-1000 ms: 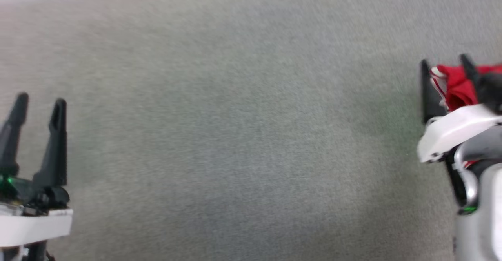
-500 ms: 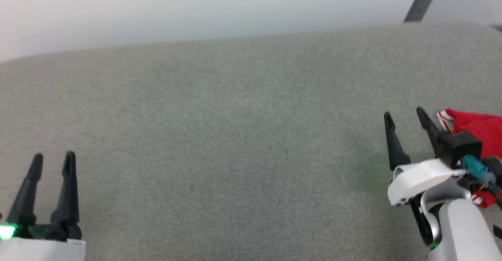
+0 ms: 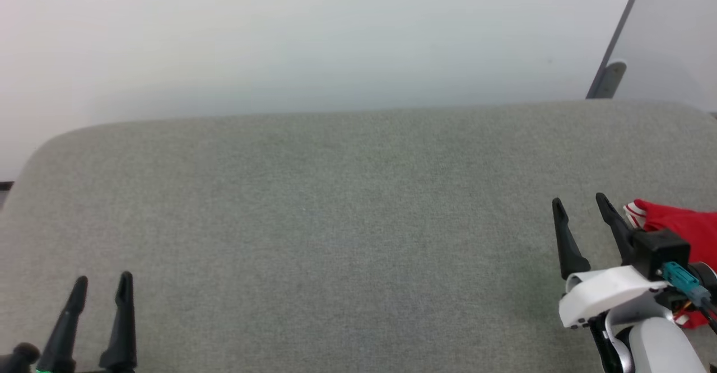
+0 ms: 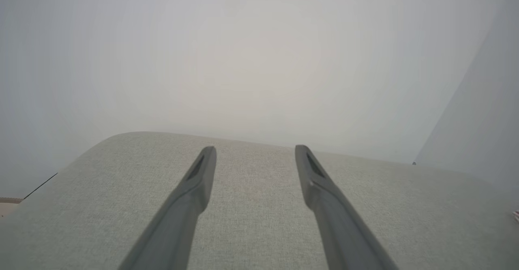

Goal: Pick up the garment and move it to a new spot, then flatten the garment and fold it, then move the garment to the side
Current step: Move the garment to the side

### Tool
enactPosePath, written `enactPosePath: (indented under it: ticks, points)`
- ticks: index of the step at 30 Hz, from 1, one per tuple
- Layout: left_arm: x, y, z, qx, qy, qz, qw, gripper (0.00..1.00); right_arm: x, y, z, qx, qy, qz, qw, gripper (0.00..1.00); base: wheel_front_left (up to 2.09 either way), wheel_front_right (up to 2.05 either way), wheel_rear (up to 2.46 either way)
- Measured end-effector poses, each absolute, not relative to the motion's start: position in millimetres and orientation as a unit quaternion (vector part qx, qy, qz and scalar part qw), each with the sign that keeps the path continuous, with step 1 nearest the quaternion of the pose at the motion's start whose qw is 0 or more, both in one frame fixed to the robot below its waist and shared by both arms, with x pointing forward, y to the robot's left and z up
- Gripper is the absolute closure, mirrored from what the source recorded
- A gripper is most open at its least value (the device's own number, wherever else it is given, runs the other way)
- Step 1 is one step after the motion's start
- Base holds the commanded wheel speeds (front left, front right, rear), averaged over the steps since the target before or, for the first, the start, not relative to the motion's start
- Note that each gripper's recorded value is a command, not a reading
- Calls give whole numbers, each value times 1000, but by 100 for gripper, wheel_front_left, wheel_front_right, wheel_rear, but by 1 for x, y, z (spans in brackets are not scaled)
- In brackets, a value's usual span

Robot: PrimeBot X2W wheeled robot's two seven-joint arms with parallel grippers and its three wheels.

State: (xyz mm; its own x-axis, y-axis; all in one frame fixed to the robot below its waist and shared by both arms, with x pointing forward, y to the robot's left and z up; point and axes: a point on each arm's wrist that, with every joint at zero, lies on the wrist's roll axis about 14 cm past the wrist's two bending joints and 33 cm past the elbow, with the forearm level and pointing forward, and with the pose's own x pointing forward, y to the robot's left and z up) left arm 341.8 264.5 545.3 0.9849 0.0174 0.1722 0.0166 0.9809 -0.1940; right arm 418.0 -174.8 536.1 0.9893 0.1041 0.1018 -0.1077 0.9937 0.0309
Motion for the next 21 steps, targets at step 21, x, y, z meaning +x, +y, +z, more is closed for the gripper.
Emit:
enactPosePath:
  ticks: [21]
  points:
    - [311,271,551,-94,-99,20,990,0,380,-190,551,25,-78,39,996,0,0,0,0]
